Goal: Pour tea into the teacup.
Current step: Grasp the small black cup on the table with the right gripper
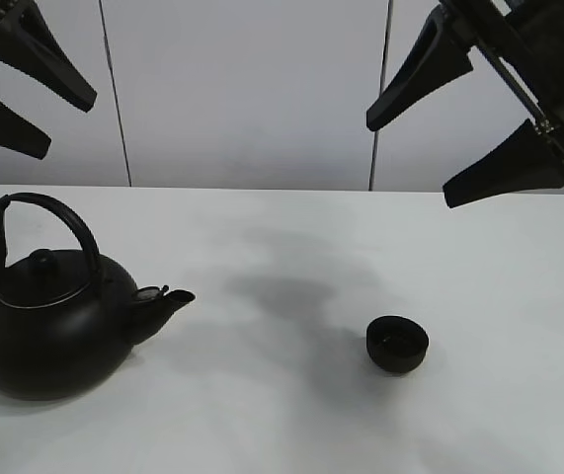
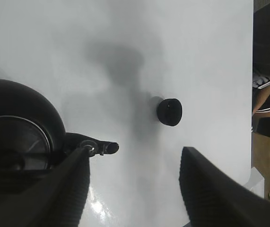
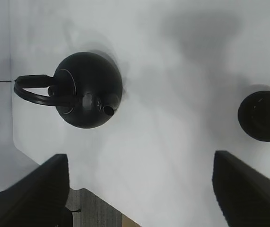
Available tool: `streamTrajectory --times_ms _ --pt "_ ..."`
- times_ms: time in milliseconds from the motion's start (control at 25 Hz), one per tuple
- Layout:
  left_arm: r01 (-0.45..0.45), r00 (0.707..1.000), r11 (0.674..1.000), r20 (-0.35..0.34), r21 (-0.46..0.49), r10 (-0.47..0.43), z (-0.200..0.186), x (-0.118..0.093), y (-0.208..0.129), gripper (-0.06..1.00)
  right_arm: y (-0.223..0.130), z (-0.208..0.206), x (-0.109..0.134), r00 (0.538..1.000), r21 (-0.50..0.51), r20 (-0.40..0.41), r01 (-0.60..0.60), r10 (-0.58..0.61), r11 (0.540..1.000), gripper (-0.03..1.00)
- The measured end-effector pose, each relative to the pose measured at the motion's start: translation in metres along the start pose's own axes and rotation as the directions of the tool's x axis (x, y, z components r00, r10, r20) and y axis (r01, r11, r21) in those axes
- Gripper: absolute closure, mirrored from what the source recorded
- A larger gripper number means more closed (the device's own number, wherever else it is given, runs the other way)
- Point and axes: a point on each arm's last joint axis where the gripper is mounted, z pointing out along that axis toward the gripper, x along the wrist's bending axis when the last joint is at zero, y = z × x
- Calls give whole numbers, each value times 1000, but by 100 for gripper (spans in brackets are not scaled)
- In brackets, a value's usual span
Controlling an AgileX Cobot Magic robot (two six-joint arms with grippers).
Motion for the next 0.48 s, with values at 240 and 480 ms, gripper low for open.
streamTrajectory --times_ms 240,480 --pt "0 1000 1000 0 0 0 0 0 0 53 0 0 0 1000 3 -1 0 0 1000 40" --pt "0 1000 1000 0 0 0 0 0 0 53 3 -10 9 995 80 15 101 -103 992 40"
